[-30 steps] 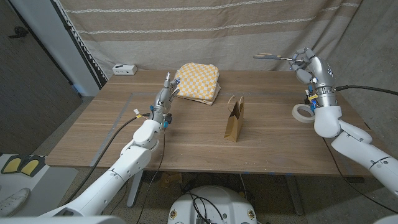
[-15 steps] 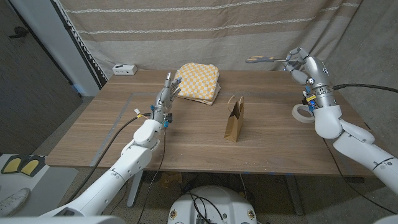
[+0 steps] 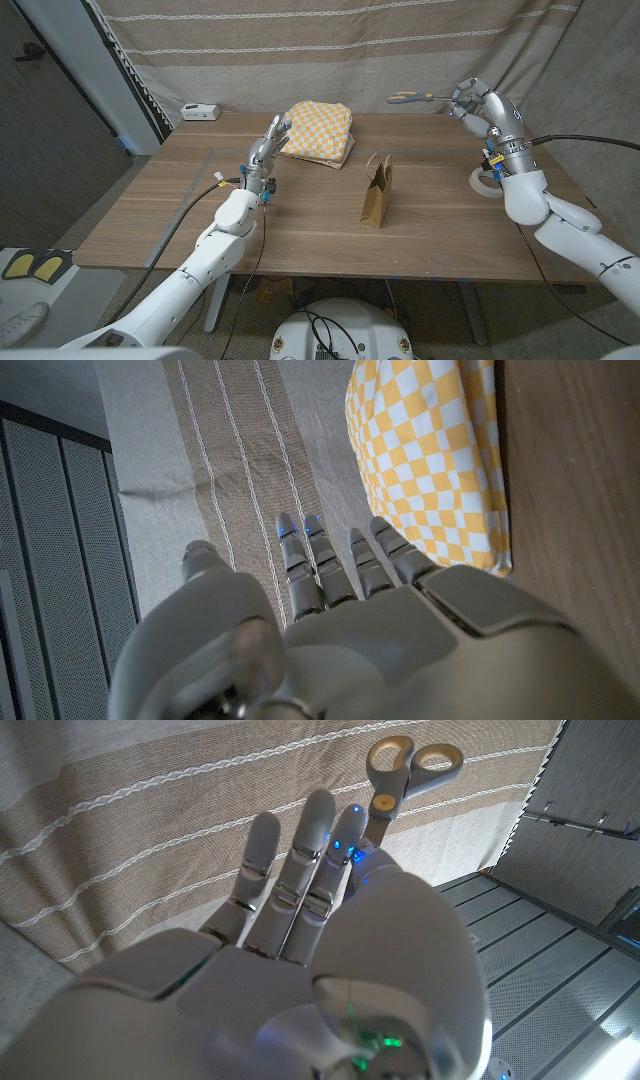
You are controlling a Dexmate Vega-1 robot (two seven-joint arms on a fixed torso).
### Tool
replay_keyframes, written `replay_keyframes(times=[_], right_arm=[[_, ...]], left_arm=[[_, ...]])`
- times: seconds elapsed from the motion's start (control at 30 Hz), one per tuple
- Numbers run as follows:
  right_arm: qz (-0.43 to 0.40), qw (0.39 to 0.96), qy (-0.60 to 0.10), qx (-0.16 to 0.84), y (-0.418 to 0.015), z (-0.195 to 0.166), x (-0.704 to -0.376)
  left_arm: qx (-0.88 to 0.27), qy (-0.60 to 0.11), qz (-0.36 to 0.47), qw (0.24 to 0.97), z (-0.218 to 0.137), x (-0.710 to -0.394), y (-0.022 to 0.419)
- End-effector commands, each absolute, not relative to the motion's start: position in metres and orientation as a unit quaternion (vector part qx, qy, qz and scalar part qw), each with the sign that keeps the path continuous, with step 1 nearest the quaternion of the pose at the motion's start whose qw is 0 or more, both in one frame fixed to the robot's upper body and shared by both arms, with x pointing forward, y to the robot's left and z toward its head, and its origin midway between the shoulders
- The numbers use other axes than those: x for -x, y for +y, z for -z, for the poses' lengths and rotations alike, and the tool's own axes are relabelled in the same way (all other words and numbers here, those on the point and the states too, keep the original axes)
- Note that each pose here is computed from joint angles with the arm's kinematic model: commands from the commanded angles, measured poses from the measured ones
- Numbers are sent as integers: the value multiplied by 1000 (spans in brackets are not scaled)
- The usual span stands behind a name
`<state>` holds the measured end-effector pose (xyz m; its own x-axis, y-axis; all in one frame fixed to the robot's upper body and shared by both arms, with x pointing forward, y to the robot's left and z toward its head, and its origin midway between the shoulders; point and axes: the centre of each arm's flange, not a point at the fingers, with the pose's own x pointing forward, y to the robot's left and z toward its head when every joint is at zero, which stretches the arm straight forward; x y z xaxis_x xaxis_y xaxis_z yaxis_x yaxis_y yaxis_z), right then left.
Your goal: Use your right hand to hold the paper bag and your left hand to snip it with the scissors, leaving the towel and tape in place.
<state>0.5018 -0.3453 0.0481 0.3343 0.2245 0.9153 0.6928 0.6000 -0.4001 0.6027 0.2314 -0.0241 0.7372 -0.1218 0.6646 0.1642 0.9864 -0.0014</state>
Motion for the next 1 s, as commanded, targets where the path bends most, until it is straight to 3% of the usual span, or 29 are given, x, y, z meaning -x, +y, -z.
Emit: replay_keyframes(times=[0.03,1.0], right_arm=[[140,700,-558,424,-337,-46,-502],[77,682,-571,451,-316,-49,-496]], left_arm=[[-9,-363,77,928,14,-599,231],[-83,-405,38,910,1,-580,224]])
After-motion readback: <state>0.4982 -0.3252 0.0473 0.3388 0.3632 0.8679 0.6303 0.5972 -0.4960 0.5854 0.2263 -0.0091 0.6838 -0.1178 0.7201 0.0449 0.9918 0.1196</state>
